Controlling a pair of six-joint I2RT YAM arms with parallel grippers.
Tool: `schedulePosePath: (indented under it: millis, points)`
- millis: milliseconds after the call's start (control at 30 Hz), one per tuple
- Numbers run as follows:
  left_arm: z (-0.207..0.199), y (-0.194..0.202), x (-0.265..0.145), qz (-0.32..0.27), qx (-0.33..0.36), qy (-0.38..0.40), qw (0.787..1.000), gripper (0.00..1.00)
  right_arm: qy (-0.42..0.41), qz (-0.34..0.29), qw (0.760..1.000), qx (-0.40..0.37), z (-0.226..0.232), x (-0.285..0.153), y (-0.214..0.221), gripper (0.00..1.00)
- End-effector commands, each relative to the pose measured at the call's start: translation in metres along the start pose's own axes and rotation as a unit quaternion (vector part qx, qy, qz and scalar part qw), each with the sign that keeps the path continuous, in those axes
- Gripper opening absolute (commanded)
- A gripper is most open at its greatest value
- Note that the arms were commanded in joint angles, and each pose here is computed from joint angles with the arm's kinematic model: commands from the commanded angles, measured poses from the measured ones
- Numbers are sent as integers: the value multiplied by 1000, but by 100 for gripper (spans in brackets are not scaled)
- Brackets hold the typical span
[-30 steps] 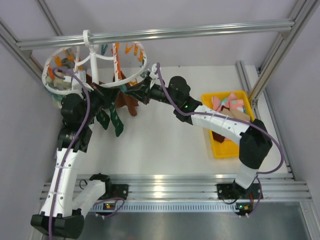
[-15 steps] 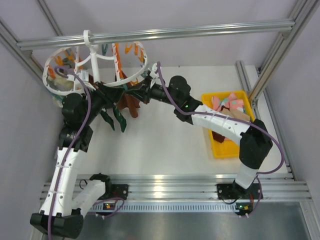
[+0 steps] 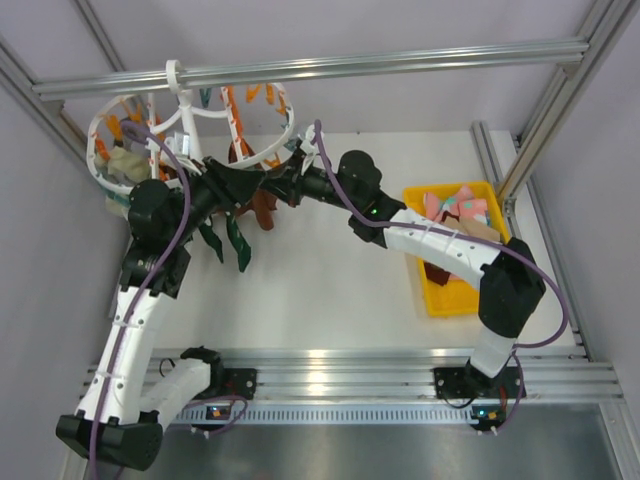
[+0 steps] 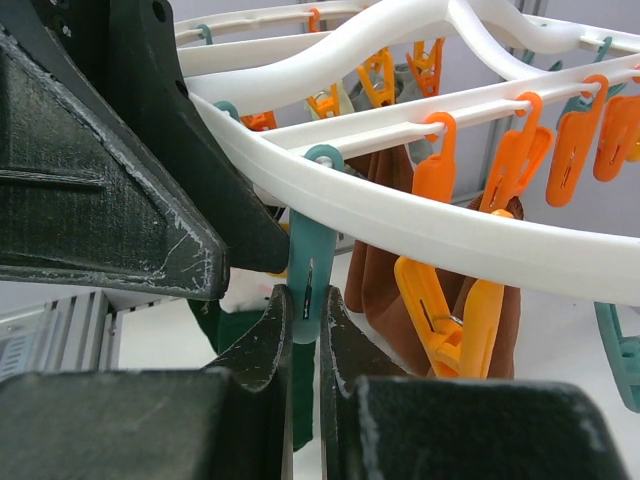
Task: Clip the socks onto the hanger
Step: Open the clamp at the hanger.
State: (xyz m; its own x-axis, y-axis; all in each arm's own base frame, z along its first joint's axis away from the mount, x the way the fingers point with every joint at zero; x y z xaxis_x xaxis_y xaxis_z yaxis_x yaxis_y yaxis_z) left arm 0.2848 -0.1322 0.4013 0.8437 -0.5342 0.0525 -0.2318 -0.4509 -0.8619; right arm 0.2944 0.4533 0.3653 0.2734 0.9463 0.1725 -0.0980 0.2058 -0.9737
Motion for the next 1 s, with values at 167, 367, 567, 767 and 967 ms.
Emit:
schedulePosePath:
  millis: [167, 367, 567, 767, 967]
  points:
    - [17, -46, -11, -74, 74, -89, 991, 53, -71, -33, 997, -22, 37, 5, -36, 0]
    - [23, -43, -20, -63, 76, -116, 988, 55, -72, -34, 997, -24, 37, 4, -36, 0]
    - [34, -37, -11, -52, 57, -132, 988, 57, -86, -36, 995, -21, 43, 2, -39, 0]
    - [32, -42, -5, -76, 42, -120, 989, 60, -95, -34, 995, -22, 45, 2, -37, 0]
    - [32, -46, 6, -88, 25, -113, 989, 59, -99, -35, 994, -20, 46, 2, -36, 0]
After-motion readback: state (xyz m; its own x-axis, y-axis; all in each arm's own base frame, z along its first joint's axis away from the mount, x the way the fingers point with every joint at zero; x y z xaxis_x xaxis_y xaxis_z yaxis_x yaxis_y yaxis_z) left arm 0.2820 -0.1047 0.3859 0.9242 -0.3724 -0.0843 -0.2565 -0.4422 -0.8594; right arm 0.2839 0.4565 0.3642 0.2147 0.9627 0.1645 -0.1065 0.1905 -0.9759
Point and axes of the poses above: each gripper's point midway between its finger pads, its own x axis out along the fingers, its own z axis along the line the jaws close on, y = z × x, the point moved 2 cm from there along -x, back along the fingers, and after that the axes turned 6 degrees about x, right-handed, at the moved point
